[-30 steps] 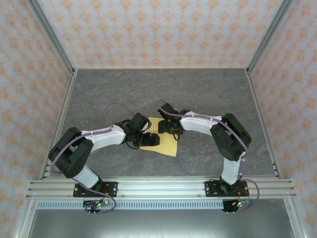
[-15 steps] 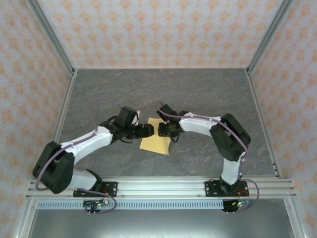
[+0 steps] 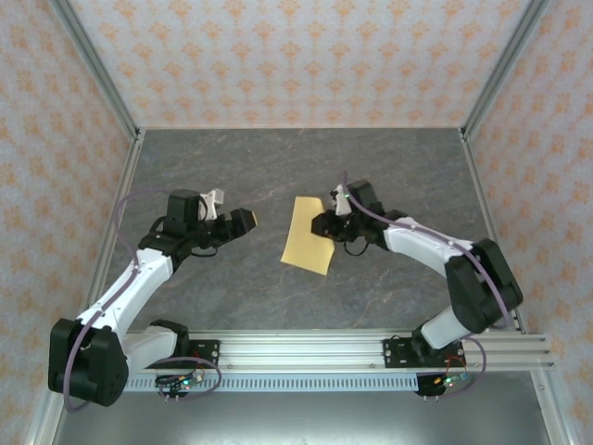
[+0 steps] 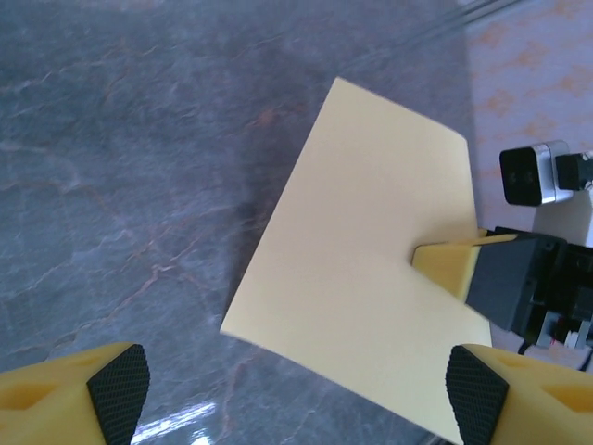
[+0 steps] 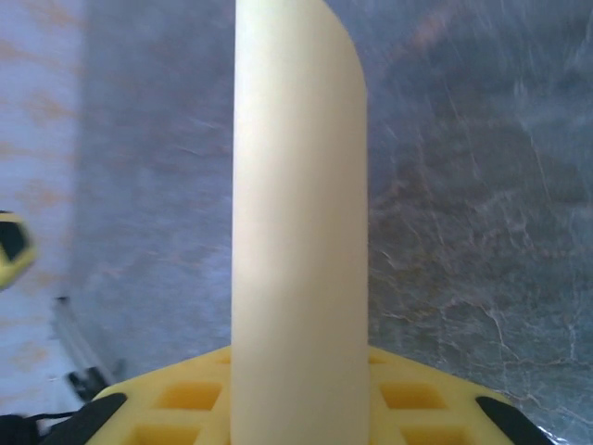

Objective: Fold a paper plane with a square sheet of paper (fold left side to right side)
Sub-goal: Pick up the square sheet of paper from the center of the table.

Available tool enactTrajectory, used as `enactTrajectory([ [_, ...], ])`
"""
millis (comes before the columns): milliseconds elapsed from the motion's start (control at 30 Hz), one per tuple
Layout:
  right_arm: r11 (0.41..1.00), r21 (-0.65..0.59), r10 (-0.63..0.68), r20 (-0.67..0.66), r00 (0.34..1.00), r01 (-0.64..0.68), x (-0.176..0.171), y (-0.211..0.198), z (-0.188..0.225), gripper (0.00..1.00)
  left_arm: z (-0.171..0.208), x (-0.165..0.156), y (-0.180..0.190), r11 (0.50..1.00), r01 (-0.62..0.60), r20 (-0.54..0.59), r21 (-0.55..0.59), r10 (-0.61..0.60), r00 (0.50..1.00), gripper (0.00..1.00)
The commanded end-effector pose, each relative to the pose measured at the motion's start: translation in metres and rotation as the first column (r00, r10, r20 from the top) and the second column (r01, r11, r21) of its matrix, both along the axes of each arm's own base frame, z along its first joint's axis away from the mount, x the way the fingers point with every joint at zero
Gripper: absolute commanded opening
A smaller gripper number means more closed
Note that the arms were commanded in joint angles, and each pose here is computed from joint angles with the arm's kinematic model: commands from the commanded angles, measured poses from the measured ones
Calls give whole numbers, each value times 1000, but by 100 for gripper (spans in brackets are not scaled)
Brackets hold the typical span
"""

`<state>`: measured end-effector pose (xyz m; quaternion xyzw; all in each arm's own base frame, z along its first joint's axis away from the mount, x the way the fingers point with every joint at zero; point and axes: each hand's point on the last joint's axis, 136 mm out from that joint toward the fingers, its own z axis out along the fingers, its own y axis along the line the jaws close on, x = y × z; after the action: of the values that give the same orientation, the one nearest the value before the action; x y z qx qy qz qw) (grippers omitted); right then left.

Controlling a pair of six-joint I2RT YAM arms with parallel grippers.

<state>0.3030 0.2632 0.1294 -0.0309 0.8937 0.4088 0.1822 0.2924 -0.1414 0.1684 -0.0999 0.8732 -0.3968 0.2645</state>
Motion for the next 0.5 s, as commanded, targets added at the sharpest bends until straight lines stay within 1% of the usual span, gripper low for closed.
enactTrajectory([
  [0,972,178,123,184,975,-156,-8,0,69,29,47,-4,-20,984,154,160,-93,-138,978,89],
  [67,957,197,161,254,954,-214,-16,-5,97,28,67,-4,-26,972,202,225,-120,-171,959,91],
  [167,929,190,241,343,908,-318,-36,-6,134,28,95,-7,-33,955,263,318,-135,-210,925,93],
  [300,873,243,303,412,860,-424,-56,-1,176,29,127,-12,-38,938,321,428,-129,-239,872,94],
  [400,835,256,340,457,822,-487,-71,4,203,28,149,-20,-44,923,370,506,-103,-272,819,95],
  [467,807,248,372,489,789,-535,-83,9,219,28,160,-29,-51,908,414,551,-60,-315,773,95],
])
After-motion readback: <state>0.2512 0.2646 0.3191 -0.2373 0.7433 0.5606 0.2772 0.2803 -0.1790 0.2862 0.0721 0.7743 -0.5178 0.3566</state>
